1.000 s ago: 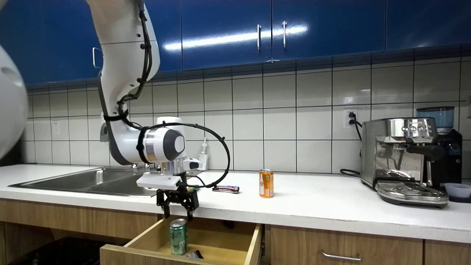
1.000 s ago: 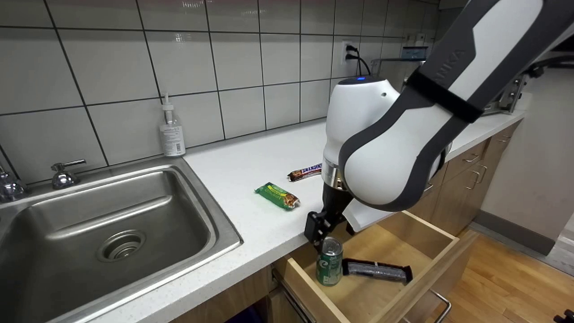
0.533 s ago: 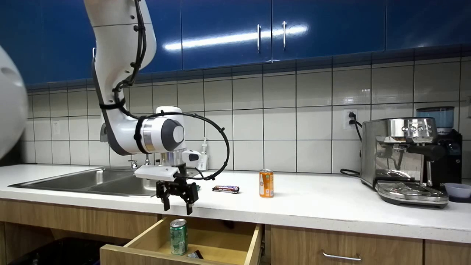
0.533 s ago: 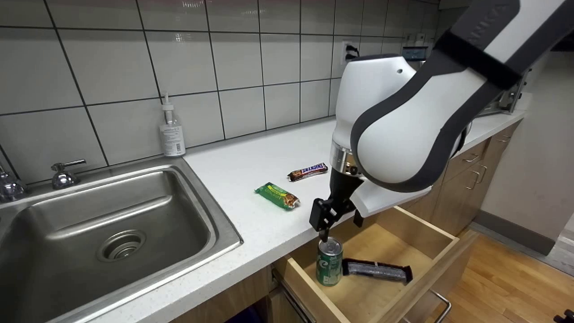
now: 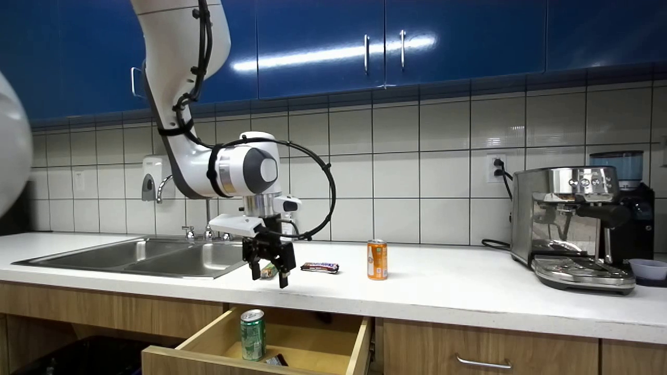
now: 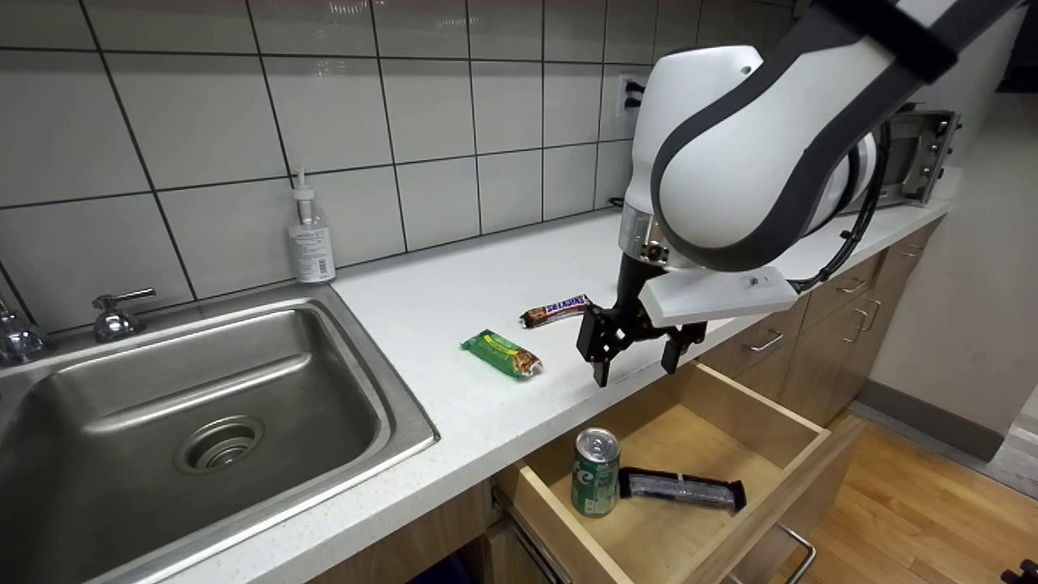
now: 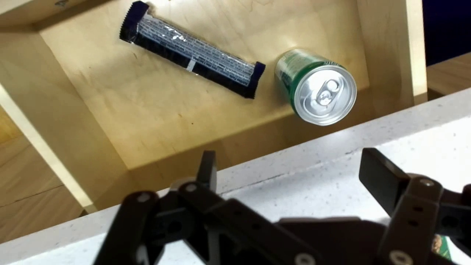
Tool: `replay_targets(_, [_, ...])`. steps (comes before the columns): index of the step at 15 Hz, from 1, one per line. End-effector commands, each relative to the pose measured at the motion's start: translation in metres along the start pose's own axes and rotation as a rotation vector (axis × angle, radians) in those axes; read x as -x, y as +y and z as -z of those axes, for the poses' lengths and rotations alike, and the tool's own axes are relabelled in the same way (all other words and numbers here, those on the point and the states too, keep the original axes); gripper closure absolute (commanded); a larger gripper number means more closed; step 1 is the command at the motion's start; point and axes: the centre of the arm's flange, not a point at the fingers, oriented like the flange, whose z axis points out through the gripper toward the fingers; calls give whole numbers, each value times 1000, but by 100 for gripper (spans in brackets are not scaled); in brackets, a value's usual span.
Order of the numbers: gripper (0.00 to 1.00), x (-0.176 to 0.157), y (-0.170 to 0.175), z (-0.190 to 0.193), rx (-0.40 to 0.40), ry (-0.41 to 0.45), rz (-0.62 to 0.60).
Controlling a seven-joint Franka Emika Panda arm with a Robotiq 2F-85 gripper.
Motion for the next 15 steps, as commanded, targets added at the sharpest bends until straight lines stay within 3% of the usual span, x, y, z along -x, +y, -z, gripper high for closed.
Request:
replay_targets(1, [0, -19, 16, 20, -3, -5, -116])
replay_targets(15, [0, -93, 74, 56, -18, 52, -409])
